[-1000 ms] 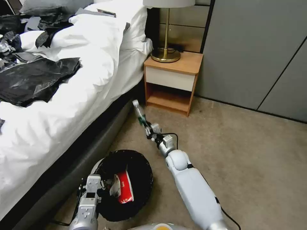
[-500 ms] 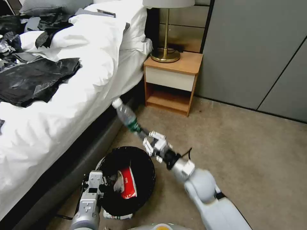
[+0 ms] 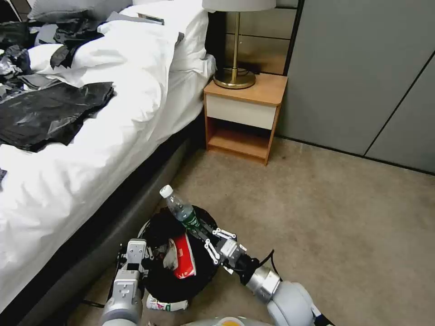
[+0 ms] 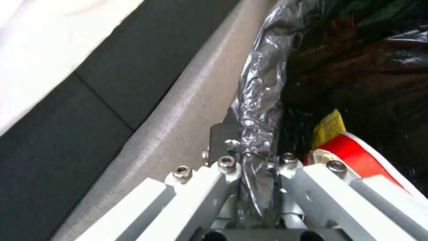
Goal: Pick up the trash bin, then pick up the garbage from the floor and place it into the trash bin.
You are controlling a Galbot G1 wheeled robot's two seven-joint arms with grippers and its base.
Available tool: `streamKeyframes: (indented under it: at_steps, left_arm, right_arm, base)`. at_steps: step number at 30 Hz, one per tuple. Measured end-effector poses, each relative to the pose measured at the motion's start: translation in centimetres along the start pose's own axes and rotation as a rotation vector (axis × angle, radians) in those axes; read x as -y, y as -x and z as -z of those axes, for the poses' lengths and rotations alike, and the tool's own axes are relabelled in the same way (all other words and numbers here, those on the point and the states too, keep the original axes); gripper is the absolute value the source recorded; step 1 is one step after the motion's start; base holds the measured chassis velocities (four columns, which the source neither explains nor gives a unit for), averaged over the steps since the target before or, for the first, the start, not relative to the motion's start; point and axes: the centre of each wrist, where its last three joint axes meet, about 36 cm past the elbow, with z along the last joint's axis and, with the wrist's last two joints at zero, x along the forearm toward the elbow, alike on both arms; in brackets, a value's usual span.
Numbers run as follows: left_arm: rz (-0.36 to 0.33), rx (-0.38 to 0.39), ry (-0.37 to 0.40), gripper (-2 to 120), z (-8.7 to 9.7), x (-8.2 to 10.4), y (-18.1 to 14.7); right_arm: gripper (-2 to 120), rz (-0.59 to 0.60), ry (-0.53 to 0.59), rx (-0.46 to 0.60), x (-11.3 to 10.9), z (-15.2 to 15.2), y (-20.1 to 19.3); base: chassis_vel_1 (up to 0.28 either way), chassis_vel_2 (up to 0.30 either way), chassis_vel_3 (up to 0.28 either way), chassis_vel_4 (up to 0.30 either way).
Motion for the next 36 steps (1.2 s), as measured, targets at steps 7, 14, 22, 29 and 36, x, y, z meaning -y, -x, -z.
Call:
streamKeyframes:
  at_steps: [7,14,22,29,36]
  left_arm:
    - [0.002,0.007,0.002,0,0.2,-0.1,-0.2]
    - [-0.003,0.015,0.007,0,0.5,0.0,-0.6]
    - [-0.005,0.019,0.009,0,0.6,0.1,-0.6]
    - [-0.004,0.019,0.012,0,0.6,0.1,-0.6]
    - [0.001,0.018,0.011,0,0.5,-0.1,-0.5]
  right_arm:
    - [8,0.005,0.010,-0.019,-1.4,-1.1,-0.2]
    - [39,0.031,0.005,-0.043,-3.2,-2.1,-0.6]
    - [68,0.036,-0.002,-0.037,-3.0,-1.4,-0.9]
    - [96,0.039,-0.015,-0.017,-2.8,-0.3,-1.0]
    - [100,0.036,-0.039,0.008,-2.0,1.3,-0.9]
  base:
    - [0.000,0.000,0.000,0.000]
    - [0.000,0.000,0.000,0.000]
    - [0.000,0.000,0.000,0.000]
    - [0.000,0.000,0.000,0.000]
    - [0.000,0.000,0.000,0.000]
